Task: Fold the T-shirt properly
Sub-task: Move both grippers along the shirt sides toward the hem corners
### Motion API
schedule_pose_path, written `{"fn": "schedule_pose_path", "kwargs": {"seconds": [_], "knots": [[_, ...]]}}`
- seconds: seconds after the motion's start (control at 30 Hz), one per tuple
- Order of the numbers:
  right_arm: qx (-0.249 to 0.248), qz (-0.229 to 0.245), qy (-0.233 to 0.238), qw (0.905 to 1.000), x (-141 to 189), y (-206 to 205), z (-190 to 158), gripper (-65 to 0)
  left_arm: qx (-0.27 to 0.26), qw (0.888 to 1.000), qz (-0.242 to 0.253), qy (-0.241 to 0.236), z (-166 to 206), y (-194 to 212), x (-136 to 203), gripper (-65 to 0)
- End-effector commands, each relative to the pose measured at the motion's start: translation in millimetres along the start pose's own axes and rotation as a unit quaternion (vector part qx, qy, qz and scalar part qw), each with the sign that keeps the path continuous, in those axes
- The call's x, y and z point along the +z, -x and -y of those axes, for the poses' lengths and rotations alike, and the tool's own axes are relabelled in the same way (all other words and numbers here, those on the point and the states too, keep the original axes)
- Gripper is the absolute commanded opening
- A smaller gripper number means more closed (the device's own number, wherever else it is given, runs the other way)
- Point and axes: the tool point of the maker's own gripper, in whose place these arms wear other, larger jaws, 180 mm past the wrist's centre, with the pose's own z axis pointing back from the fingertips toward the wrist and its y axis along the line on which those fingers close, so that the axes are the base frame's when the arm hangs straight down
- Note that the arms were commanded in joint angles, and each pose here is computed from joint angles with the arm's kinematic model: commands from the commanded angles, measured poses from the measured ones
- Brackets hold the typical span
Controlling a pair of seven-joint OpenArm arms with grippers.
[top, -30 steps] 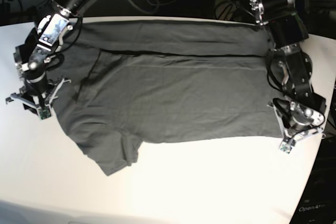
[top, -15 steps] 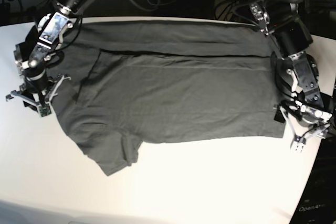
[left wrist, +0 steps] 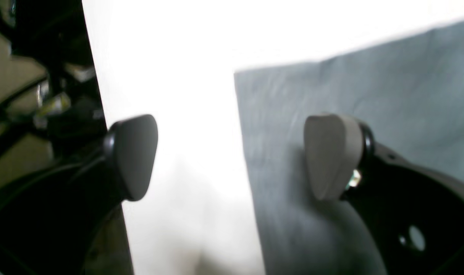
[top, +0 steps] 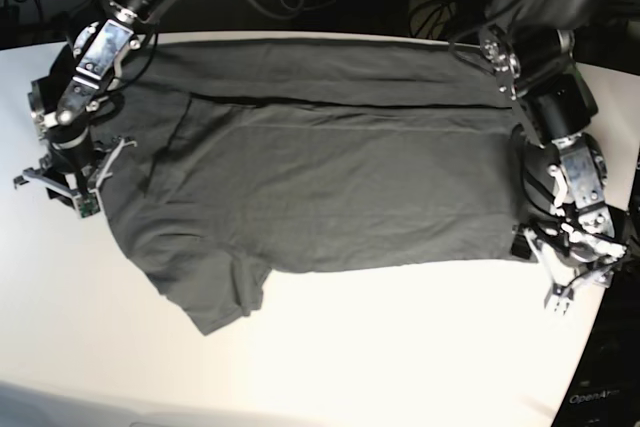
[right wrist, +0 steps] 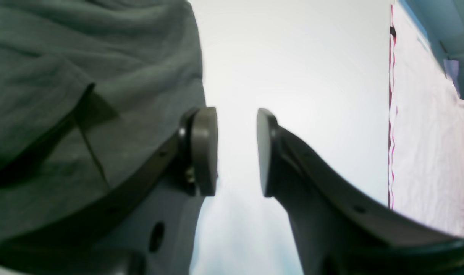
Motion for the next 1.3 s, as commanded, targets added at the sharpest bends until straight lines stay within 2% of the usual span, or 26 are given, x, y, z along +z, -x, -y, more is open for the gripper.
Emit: {"fn": "schedule_pose_path", "kwargs": {"seconds": [0.0, 0.2, 0.37, 0.53, 0.63, 0.77, 0.9, 1.27], "knots": [[0.002, 0.015, 0.013, 0.9998, 3, -7, 9, -46.7, 0.003, 1.0, 0.018, -0.012, -13, -15, 4, -6.0], [0.004, 0.013, 0.011, 0.9998, 4, -4, 8, -46.7, 0.024, 0.999, 0.024, 0.029, 5, -23, -19, -6.0], [0.008, 0.009, 0.009, 0.9999, 6, 1, 6, -46.7, 0.042, 0.998, 0.019, 0.05, 3, -23, -33, -6.0], [0.007, 0.007, 0.009, 0.9999, 6, 3, 6, -46.7, 0.074, 0.996, 0.035, 0.041, -17, -31, -29, -6.0], [0.006, 0.007, 0.008, 0.9999, 6, 3, 5, -46.7, 0.075, 0.996, 0.035, 0.03, -30, -29, -27, -6.0], [0.006, 0.006, 0.008, 0.9999, 6, 3, 5, -46.7, 0.085, 0.995, 0.035, 0.045, -30, -33, -33, -6.0], [0.006, 0.006, 0.007, 0.9999, 6, 3, 4, -46.7, 0.132, 0.99, 0.026, 0.039, -40, -23, -47, -6.0], [0.006, 0.004, 0.009, 0.9999, 6, 5, 6, -46.7, 0.143, 0.988, 0.035, 0.055, -28, -26, -54, -6.0]]}}
